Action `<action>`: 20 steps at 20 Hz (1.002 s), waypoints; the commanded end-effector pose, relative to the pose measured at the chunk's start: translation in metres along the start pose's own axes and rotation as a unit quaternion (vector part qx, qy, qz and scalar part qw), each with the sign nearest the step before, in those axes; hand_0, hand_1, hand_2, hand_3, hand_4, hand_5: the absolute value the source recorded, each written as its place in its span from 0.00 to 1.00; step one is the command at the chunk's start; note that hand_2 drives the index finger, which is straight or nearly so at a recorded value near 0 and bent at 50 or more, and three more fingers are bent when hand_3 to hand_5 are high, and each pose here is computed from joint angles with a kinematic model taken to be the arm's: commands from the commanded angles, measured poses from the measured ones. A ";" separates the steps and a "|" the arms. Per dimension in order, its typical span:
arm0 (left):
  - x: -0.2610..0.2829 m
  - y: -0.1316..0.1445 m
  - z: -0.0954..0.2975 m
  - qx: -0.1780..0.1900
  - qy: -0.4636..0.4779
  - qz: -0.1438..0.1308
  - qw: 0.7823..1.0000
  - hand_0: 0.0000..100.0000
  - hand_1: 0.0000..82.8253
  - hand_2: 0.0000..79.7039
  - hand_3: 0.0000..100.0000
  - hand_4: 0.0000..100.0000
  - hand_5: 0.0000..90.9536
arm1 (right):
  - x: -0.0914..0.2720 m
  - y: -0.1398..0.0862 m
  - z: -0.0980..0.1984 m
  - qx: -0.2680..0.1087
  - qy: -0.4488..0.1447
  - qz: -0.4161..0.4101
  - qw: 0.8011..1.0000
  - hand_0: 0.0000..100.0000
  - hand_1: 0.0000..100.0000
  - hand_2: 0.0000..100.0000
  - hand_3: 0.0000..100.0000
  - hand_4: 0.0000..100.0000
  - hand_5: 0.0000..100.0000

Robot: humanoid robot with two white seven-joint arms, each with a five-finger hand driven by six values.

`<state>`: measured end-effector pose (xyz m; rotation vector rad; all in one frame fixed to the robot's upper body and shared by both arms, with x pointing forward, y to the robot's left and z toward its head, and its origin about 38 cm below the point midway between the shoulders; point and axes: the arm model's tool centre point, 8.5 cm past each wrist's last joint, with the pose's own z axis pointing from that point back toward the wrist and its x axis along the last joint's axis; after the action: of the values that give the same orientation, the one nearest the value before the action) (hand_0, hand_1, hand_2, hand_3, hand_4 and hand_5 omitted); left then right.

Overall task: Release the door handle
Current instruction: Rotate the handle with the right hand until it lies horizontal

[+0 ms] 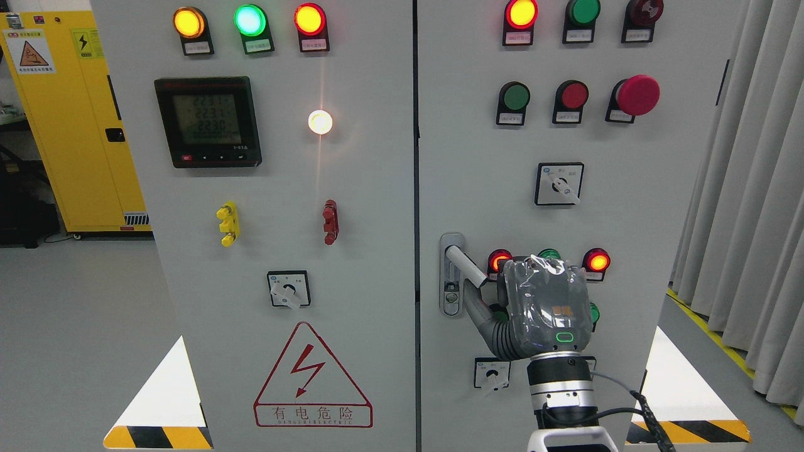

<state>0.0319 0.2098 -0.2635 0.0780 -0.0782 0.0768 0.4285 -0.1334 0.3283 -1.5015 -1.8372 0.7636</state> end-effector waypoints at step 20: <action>0.004 -0.001 0.000 -0.001 -0.006 0.001 1.000 0.12 0.67 0.00 0.00 0.00 0.00 | -0.009 -0.007 -0.003 -0.008 0.005 0.006 1.000 0.56 0.42 0.91 1.00 1.00 1.00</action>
<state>0.0319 0.2098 -0.2635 0.0780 -0.0782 0.0768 0.4291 -0.1407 0.3324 -1.5202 -1.8296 0.7537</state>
